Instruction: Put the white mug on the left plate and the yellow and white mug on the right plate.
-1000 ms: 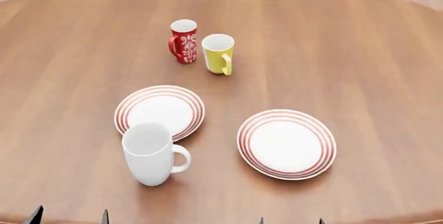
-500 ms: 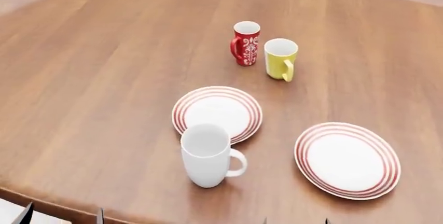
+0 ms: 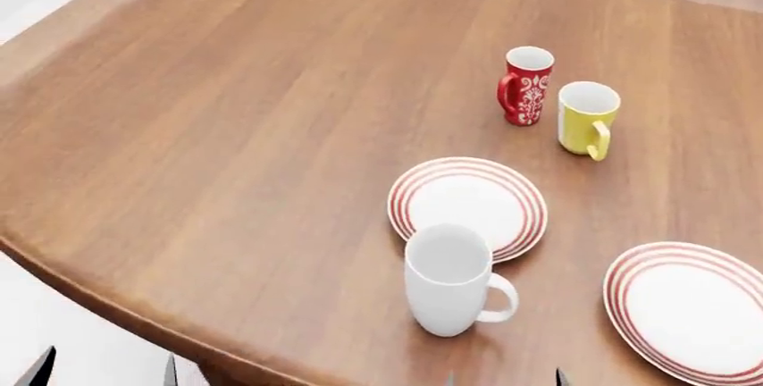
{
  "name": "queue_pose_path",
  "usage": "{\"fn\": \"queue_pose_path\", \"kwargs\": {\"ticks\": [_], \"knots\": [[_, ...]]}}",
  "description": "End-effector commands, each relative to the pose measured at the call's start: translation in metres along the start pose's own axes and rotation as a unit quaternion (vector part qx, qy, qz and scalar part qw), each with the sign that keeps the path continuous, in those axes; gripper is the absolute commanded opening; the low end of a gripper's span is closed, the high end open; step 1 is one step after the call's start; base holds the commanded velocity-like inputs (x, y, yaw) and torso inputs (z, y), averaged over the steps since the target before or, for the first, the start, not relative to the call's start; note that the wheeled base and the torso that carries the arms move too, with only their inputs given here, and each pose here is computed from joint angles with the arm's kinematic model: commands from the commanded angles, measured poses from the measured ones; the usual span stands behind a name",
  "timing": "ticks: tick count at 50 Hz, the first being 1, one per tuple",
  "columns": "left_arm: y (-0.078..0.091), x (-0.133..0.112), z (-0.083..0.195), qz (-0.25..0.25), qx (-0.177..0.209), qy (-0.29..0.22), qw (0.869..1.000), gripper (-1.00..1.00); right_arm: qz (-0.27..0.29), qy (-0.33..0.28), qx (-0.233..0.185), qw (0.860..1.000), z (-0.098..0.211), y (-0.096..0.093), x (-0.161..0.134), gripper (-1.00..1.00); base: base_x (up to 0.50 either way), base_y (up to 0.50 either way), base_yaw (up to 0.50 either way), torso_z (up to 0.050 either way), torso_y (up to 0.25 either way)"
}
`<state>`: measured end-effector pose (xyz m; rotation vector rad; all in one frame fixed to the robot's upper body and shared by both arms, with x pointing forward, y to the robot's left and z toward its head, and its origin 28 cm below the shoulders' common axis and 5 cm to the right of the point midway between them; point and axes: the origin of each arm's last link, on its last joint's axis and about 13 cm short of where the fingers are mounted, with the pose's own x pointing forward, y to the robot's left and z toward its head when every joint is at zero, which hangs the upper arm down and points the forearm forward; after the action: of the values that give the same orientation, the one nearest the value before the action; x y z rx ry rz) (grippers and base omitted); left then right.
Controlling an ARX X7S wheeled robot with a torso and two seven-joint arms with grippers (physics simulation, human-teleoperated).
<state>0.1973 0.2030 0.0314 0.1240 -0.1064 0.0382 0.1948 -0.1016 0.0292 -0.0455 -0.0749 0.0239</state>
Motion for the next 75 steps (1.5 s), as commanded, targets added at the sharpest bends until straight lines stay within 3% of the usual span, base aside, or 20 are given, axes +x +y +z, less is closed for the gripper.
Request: {"fn": "queue_pose_path", "kwargs": {"ticks": [1,8,11,21,27,32,36,75], "knots": [[0.001,0.005,0.009,0.0,-0.004,-0.008,1.0,1.0,0.003,-0.023,0.026,0.999,0.02,-0.006,0.009,1.0,0.14,-0.48,0.0,0.0,0.0],[0.004,0.022,0.042,-0.011,0.002,-0.034,0.999,1.0,-0.01,-0.03,0.033,0.999,0.028,-0.012,0.02,1.0,0.14,-0.48,0.0,0.0,0.0],[0.011,0.028,0.043,-0.003,0.03,-0.038,0.999,1.0,-0.026,-0.027,0.038,0.999,0.025,-0.018,0.017,1.0,0.14,-0.48,0.0,0.0,0.0],[0.017,0.015,0.039,-0.005,0.015,-0.036,0.999,1.0,-0.04,-0.03,0.041,0.998,0.025,-0.018,0.006,1.0,0.14,-0.48,0.0,0.0,0.0],[0.016,0.011,0.038,-0.004,0.008,-0.035,0.999,1.0,-0.065,-0.031,0.06,0.996,0.025,-0.024,0.003,1.0,0.0,0.0,0.0,0.0,0.0],[0.018,0.01,0.041,0.006,-0.02,-0.04,0.999,1.0,-0.074,-0.04,0.064,0.994,0.028,-0.029,-0.001,1.0,0.3,0.09,0.0,0.0,0.0],[0.02,0.014,0.039,0.038,-0.038,-0.038,0.998,1.0,-0.076,-0.044,0.064,0.994,0.028,-0.029,0.0,1.0,0.48,0.14,0.0,0.0,0.0],[0.022,0.012,0.04,0.034,-0.031,-0.044,0.998,1.0,-0.086,-0.028,0.048,0.995,0.024,-0.027,0.004,1.0,0.37,0.11,0.0,0.0,0.0]]}}
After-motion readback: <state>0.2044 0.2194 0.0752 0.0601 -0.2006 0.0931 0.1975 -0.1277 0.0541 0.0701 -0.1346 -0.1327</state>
